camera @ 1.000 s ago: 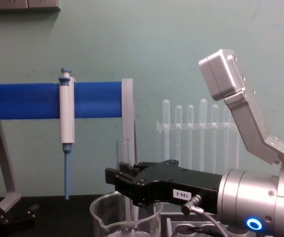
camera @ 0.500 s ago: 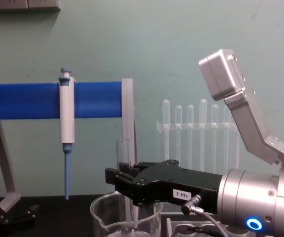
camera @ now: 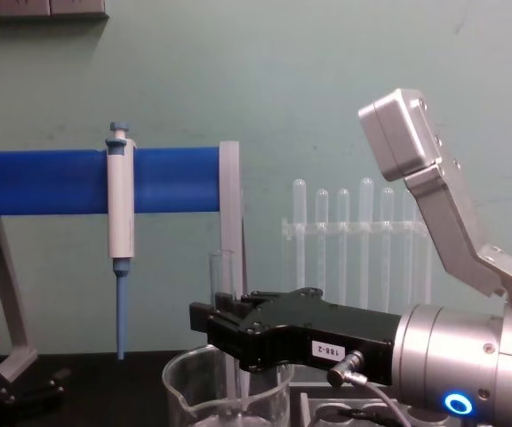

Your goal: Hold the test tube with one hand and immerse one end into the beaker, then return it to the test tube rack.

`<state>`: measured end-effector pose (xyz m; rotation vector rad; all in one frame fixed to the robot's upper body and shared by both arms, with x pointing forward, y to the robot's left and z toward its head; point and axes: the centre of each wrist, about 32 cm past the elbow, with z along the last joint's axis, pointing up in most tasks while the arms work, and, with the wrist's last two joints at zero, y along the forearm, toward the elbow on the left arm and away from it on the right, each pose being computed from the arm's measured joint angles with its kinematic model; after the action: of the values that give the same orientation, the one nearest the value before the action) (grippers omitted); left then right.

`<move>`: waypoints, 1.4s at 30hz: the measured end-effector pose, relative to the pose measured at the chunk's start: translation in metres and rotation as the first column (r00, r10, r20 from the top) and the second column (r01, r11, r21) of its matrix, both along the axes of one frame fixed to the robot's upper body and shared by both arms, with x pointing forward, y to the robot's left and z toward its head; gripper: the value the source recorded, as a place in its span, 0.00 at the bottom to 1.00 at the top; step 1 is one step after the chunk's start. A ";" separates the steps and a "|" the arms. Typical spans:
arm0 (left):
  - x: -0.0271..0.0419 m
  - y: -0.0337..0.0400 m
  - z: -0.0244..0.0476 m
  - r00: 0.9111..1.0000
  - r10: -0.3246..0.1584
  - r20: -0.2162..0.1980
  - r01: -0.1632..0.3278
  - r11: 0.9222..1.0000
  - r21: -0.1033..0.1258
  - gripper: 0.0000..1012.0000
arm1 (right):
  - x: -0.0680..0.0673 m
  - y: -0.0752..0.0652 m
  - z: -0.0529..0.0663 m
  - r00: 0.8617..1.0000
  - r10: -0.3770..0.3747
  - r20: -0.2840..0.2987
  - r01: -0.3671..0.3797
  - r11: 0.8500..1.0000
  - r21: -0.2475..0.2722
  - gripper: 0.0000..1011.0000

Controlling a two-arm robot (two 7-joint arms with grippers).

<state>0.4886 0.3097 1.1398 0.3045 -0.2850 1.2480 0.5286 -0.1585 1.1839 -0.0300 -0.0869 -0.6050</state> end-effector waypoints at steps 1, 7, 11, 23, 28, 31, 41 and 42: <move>0.0000 0.0000 0.0000 1.000 0.000 0.000 0.000 1.000 0.000 0.99 | 0.000 0.000 0.000 1.000 0.000 0.000 0.000 1.000 0.000 0.22; 0.0000 0.0000 0.0000 1.000 0.000 0.000 0.000 1.000 0.000 0.99 | 0.000 0.000 0.000 1.000 0.000 0.001 0.000 1.000 0.001 0.23; 0.0000 0.0000 0.0000 1.000 0.000 0.000 0.000 1.000 0.000 0.99 | -0.003 -0.001 0.015 1.000 0.006 0.018 -0.006 1.000 0.002 0.23; 0.0000 0.0000 0.0000 1.000 0.000 0.000 0.000 1.000 0.000 0.99 | -0.012 -0.011 0.073 0.996 0.017 0.091 -0.021 0.998 0.053 0.22; 0.0000 0.0000 0.0000 1.000 0.000 0.000 0.000 1.000 0.000 0.99 | -0.023 -0.024 0.101 0.990 -0.009 0.142 -0.002 0.997 0.079 0.23; 0.0000 0.0000 0.0000 1.000 0.000 0.000 0.000 1.000 0.000 0.99 | -0.031 -0.036 0.112 0.985 -0.035 0.167 0.022 0.997 0.075 0.23; 0.0000 0.0000 0.0000 1.000 0.000 0.000 0.000 1.000 0.000 0.99 | -0.053 -0.069 0.101 0.986 -0.102 0.128 0.102 0.995 0.009 0.23; 0.0000 0.0000 0.0000 1.000 0.000 0.000 0.000 1.000 0.000 0.99 | -0.054 -0.072 0.096 0.988 -0.108 0.114 0.108 0.994 0.001 0.22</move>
<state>0.4886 0.3097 1.1398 0.3044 -0.2850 1.2480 0.4747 -0.2303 1.2799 -0.0054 -0.1987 -0.7150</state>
